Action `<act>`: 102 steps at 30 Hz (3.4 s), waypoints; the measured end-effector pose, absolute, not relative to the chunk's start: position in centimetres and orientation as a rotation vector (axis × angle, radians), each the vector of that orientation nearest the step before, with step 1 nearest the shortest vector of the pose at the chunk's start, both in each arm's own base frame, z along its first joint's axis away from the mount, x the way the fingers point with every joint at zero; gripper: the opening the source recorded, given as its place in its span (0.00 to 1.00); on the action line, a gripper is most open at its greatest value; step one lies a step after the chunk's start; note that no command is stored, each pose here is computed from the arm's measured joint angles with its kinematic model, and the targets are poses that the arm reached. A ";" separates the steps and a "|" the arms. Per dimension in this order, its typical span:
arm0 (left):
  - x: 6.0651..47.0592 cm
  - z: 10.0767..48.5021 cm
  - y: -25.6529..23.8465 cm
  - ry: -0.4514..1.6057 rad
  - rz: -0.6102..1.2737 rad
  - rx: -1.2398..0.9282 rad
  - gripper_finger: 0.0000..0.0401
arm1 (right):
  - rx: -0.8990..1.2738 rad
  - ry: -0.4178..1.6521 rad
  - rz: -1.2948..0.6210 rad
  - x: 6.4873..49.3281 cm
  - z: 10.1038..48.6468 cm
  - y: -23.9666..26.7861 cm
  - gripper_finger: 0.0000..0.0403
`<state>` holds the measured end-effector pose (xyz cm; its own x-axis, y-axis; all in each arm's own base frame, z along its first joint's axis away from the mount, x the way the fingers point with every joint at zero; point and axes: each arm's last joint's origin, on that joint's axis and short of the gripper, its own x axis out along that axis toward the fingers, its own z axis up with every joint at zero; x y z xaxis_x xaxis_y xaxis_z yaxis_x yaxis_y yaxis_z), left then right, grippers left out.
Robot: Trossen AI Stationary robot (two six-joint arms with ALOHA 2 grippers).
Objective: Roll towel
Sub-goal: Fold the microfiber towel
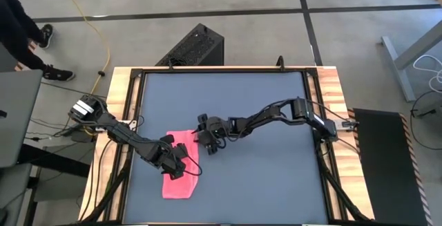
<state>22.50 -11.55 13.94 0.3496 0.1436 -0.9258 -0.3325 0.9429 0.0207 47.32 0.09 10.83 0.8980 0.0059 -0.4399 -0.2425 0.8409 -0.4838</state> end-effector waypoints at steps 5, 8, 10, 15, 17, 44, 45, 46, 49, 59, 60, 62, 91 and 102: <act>22.5 13.9 -11.5 1.176 0.311 -0.184 0.00 | -0.595 0.433 0.146 47.3 10.9 0.5 0.51; 22.5 13.9 -11.5 1.175 0.311 -0.185 0.00 | -0.600 0.434 0.151 47.3 10.9 0.6 0.46; 22.5 13.9 -11.5 1.175 0.314 -0.189 0.00 | -0.601 0.433 0.156 47.3 10.9 0.8 0.42; 22.5 13.9 -11.6 1.173 0.313 -0.198 0.00 | -0.590 0.421 0.203 47.3 10.9 1.0 0.32; 22.5 13.9 -11.6 1.172 0.316 -0.206 0.00 | -0.570 0.425 0.202 47.3 10.8 1.1 0.30; 22.6 14.0 -11.7 1.176 0.320 -0.252 0.00 | -0.432 0.452 0.195 47.2 10.5 -0.5 0.03; 22.6 14.0 -11.7 1.176 0.320 -0.252 0.00 | -0.427 0.456 0.195 47.2 10.5 -0.5 0.03; 22.6 14.0 -11.7 1.176 0.320 -0.253 0.00 | -0.417 0.459 0.193 47.2 10.5 -0.5 0.04; 22.6 14.0 -11.7 1.177 0.319 -0.253 0.00 | -0.390 0.466 0.184 47.1 10.5 -0.7 0.04; 22.5 14.0 -11.7 1.182 0.312 -0.241 0.00 | -0.369 0.499 0.175 46.8 11.6 -1.3 0.03; 22.5 14.0 -11.7 1.182 0.312 -0.240 0.00 | -0.369 0.496 0.173 46.8 11.7 -1.4 0.03; 22.5 14.0 -11.7 1.182 0.311 -0.240 0.00 | -0.368 0.493 0.167 46.8 12.0 -1.6 0.03; 22.6 14.0 -11.6 1.193 0.310 -0.272 0.00 | -0.211 0.399 0.247 47.6 10.2 1.3 0.03; 22.6 14.0 -11.7 1.208 0.300 -0.294 0.00 | -0.191 0.513 0.252 47.1 10.1 1.0 0.03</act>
